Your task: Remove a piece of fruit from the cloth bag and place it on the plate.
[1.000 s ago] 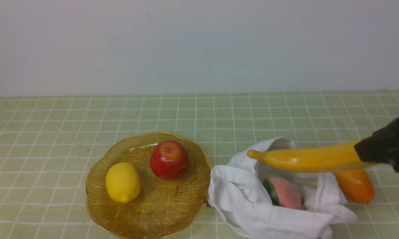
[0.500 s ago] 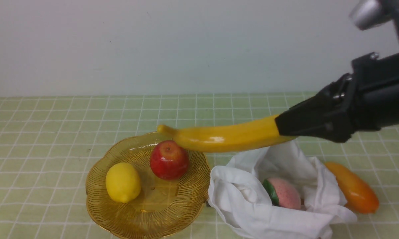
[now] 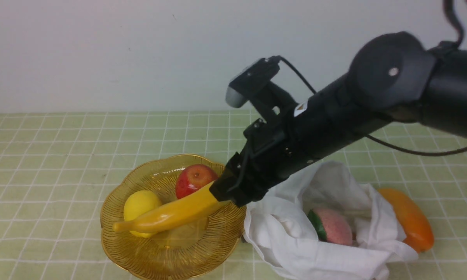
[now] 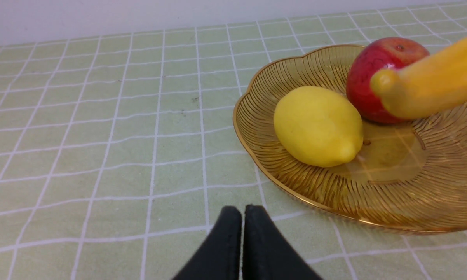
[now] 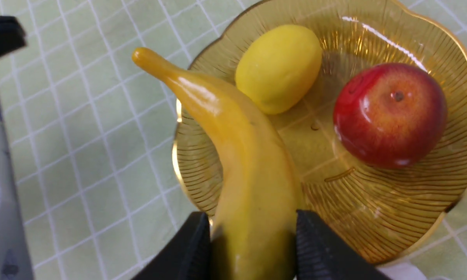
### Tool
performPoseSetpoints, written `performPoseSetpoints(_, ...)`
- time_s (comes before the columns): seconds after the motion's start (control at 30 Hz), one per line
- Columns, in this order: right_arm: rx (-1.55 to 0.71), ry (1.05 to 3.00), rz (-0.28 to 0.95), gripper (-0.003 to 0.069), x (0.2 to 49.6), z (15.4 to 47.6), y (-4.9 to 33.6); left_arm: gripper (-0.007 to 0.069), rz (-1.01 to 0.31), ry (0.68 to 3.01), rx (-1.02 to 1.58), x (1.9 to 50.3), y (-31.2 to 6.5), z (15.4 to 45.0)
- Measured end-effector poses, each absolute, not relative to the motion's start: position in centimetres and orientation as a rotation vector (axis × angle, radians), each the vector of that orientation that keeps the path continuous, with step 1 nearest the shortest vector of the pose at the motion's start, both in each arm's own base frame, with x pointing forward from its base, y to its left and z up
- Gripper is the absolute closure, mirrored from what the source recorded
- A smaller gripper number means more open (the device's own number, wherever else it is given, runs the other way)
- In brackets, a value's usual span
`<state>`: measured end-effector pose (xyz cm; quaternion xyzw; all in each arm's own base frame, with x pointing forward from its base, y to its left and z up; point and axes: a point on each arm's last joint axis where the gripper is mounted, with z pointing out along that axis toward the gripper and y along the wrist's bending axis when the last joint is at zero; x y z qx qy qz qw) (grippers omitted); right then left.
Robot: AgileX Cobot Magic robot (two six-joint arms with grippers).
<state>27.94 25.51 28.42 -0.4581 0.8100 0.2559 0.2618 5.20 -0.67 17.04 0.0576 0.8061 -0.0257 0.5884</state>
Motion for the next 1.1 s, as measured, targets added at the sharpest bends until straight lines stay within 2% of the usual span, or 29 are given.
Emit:
performPoseSetpoints(0.23, -1.206, 2.265, 0.677, 0.0396, 30.6, 25.0, 27.7, 0.0633, -0.060, 1.878, 0.134, 5.2, -0.7, 17.0)
performPoseSetpoints(0.3, -1.207, 2.264, 0.677, 0.0374, 30.9, 24.6, 28.2, 0.0633, -0.060, 1.878, 0.134, 5.2, -0.7, 17.0)
performPoseSetpoints(0.47, -1.246, 2.269, 0.638, 0.0202, 31.0, 23.8, 28.8, 0.0633, -0.060, 1.878, 0.134, 5.2, -0.7, 17.0)
performPoseSetpoints(0.53, -1.248, 2.272, 0.624, 0.0165, 31.0, 23.8, 28.8, 0.0633, -0.060, 1.878, 0.134, 5.2, -0.7, 17.0)
performPoseSetpoints(0.6, -1.235, 2.289, 0.578, 0.0081, 31.2, 23.7, 28.5, 0.0633, -0.060, 1.878, 0.133, 5.2, -0.7, 17.0)
performPoseSetpoints(0.7, -1.208, 2.320, 0.550, 0.0060, 31.2, 24.0, 28.2, 0.0633, -0.060, 1.878, 0.133, 5.2, -0.7, 17.0)
performPoseSetpoints(0.77, -1.197, 2.332, 0.526, 0.0075, 30.9, 24.9, 27.8, 0.0633, -0.060, 1.878, 0.133, 5.2, -0.7, 17.0)
performPoseSetpoints(0.83, -1.180, 2.334, 0.481, 0.0117, 30.4, 26.4, 27.0, 0.0633, -0.060, 1.878, 0.133, 5.2, -0.7, 17.0)
performPoseSetpoints(0.9, -1.135, 2.344, 0.409, 0.0190, 29.7, 28.6, 25.7, 0.0633, -0.060, 1.878, 0.133, 5.2, -0.7, 17.0)
performPoseSetpoints(0.93, -1.120, 2.344, 0.414, 0.0200, 29.6, 28.9, 25.7, 0.0633, -0.060, 1.878, 0.133, 5.2, -0.7, 17.0)
performPoseSetpoints(0.97, -1.053, 2.358, 0.309, 0.0302, 28.6, 31.6, 23.8, 0.0633, -0.060, 1.878, 0.133, 5.2, -0.7, 17.0)
performPoseSetpoints(1.0, -1.035, 2.363, 0.288, 0.0326, 28.6, 31.8, 23.5, 0.0633, -0.060, 1.878, 0.133, 5.2, -0.7, 17.0)
performPoseSetpoints(1.1, -0.827, 2.396, 0.129, 0.0545, 25.8, 36.8, 19.4, 0.0633, -0.060, 1.878, 0.133, 5.2, -0.7, 17.0)
